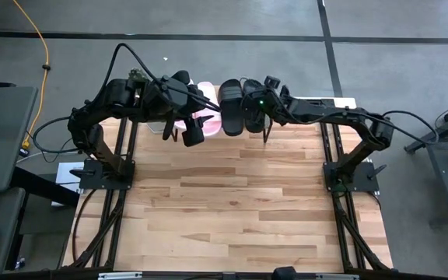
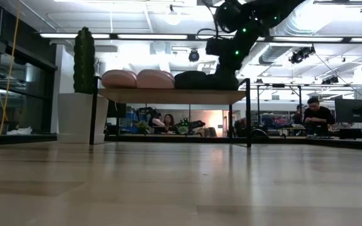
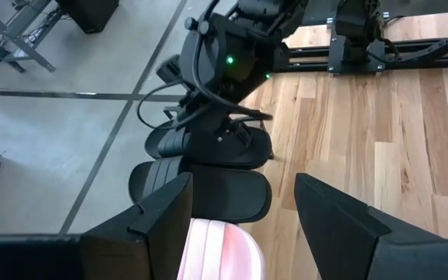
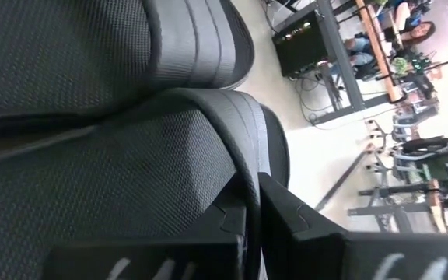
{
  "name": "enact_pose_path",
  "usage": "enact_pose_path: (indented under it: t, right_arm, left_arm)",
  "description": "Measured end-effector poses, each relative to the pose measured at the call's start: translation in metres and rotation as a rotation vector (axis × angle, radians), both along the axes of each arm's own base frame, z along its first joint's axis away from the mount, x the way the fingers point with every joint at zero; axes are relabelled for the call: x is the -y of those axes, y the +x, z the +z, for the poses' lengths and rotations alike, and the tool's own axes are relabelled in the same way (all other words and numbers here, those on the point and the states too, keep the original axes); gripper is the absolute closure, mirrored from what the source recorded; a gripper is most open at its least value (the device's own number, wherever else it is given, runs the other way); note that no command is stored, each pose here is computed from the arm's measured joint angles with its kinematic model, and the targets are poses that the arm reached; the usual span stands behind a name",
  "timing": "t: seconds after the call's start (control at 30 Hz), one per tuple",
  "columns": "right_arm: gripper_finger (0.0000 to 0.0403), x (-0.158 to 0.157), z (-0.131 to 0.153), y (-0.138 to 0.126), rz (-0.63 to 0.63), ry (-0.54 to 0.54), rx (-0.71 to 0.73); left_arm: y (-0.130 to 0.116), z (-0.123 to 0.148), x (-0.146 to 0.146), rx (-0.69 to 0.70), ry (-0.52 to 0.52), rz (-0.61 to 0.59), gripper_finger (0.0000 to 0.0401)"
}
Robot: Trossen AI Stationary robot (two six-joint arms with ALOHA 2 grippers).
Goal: Pick and place slides into the shelf
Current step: Put the black slipper on the shelf
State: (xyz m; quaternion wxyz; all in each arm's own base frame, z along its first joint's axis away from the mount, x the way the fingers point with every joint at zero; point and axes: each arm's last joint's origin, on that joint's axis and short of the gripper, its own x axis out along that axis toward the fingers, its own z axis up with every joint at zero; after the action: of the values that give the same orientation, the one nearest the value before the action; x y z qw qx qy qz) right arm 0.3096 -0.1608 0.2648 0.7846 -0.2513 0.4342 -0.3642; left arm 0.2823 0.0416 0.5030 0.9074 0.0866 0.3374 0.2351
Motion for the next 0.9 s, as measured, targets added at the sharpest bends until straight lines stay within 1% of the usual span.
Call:
enact_pose_path:
  t: [0.1,0.57,0.73,0.9]
  right_arm:
    - [0.0403,0.0014,-0.0037,0.0022,-0.025,-0.015,-0.022]
    - [0.0400,-0.0023,0.0024,-0.0053,-0.024,-0.014,-0.040]
    - [0.0383,-0.0024,0.0024,-0.0056,-0.027,-0.011,-0.041]
    - [0.0347,-0.0026,0.0028,-0.0059,-0.029,-0.013,-0.041]
  left_arm:
    - [0.0000,0.0000,0.0000,0.000,0.000,0.000,0.0187]
    - [-0.0001,-0.0001,-0.0001,-0.001,0.000,0.000,0.0187]
    - [-0.0001,-0.0001,0.0000,-0.001,0.000,0.000,0.0187]
    - [-0.0001,-0.0001,-0.0001,-0.001,0.000,0.000,0.0187]
